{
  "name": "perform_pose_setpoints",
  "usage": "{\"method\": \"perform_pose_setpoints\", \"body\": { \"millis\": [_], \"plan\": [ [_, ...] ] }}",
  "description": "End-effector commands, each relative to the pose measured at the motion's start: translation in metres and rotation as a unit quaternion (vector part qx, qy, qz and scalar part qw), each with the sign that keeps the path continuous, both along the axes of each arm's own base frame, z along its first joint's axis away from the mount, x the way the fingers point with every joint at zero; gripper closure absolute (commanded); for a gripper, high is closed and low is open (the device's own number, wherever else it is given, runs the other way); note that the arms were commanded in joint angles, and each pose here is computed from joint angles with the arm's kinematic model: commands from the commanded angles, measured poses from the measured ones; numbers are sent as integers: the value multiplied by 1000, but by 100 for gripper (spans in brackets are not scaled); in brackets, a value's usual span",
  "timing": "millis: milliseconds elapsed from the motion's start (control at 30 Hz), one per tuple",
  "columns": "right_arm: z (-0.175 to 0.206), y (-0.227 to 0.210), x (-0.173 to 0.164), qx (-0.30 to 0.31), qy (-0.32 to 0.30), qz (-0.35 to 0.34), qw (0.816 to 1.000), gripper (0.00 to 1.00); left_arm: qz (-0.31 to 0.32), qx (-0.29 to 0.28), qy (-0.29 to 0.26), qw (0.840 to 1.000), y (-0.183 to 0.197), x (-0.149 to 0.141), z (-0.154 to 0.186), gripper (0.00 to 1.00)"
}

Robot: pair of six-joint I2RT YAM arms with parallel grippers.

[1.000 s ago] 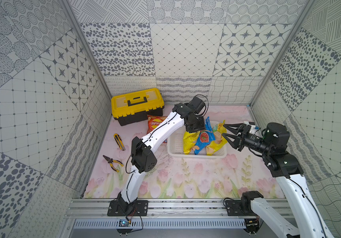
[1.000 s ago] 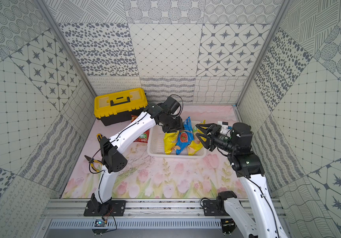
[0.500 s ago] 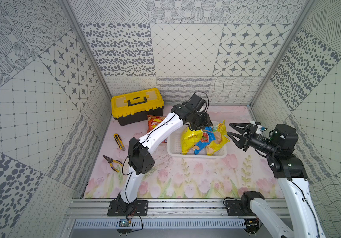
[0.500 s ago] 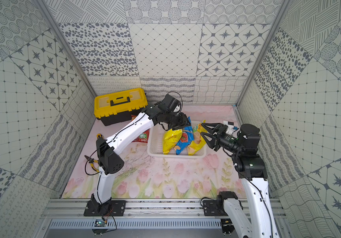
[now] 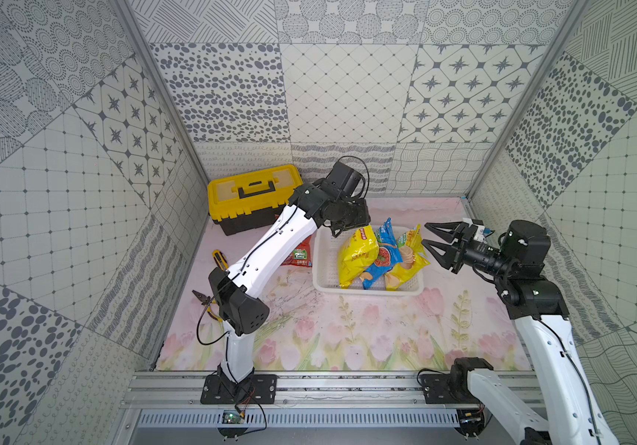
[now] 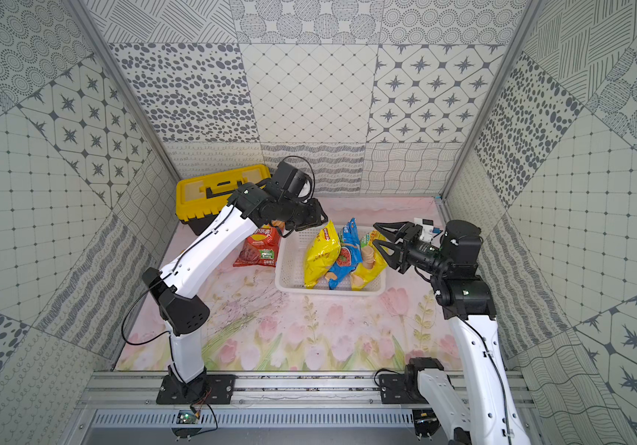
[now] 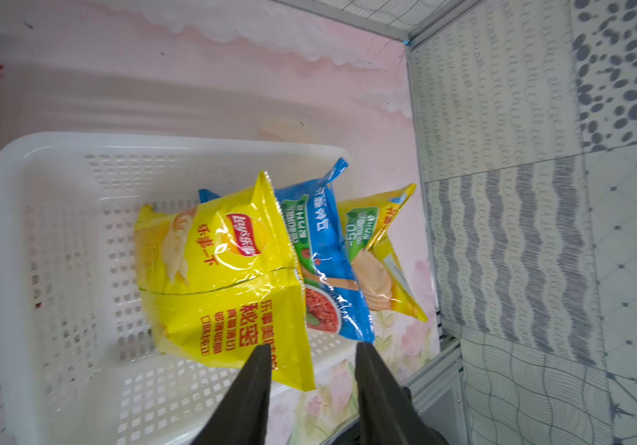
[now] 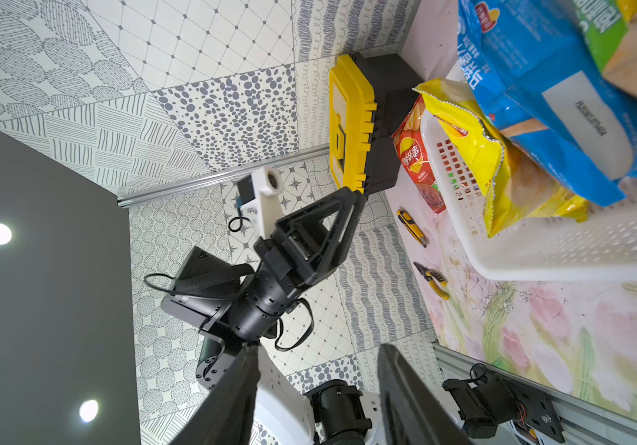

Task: Put the potato chips into the basket
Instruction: Place the potato chip in the basket.

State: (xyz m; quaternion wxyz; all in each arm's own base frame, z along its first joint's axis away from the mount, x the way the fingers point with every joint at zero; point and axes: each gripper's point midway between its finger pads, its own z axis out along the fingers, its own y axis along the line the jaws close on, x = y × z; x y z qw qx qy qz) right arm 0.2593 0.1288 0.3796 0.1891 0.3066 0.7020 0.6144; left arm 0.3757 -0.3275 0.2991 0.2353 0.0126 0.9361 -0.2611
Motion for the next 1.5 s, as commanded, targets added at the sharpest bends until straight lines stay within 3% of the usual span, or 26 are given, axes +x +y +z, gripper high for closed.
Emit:
{"method": "perform_pose_setpoints", "body": {
  "millis": [0,100,200,333,433,1033,1467],
  "plan": [
    [15,-1,-2,-39,-47,9,998,46,14,182,40,982,60,-8,-60,69],
    [12,-2,-3,-75,-46,10,996,47,11,231,64,971,70,-7,-88,77],
    [8,-3,-10,-151,-62,15,986,47,12,269,81,960,81,-7,-106,82],
    [-7,-2,-22,-255,-67,32,964,47,21,273,104,956,90,-7,-123,83],
    [-19,3,-30,-299,-67,48,951,47,22,272,114,955,92,-7,-134,84],
    [-12,-1,-43,-287,-80,13,954,47,16,193,186,963,57,-15,-204,83],
    [4,-3,-48,-270,-90,0,959,47,21,115,210,971,28,-13,-224,83]
  ]
}}
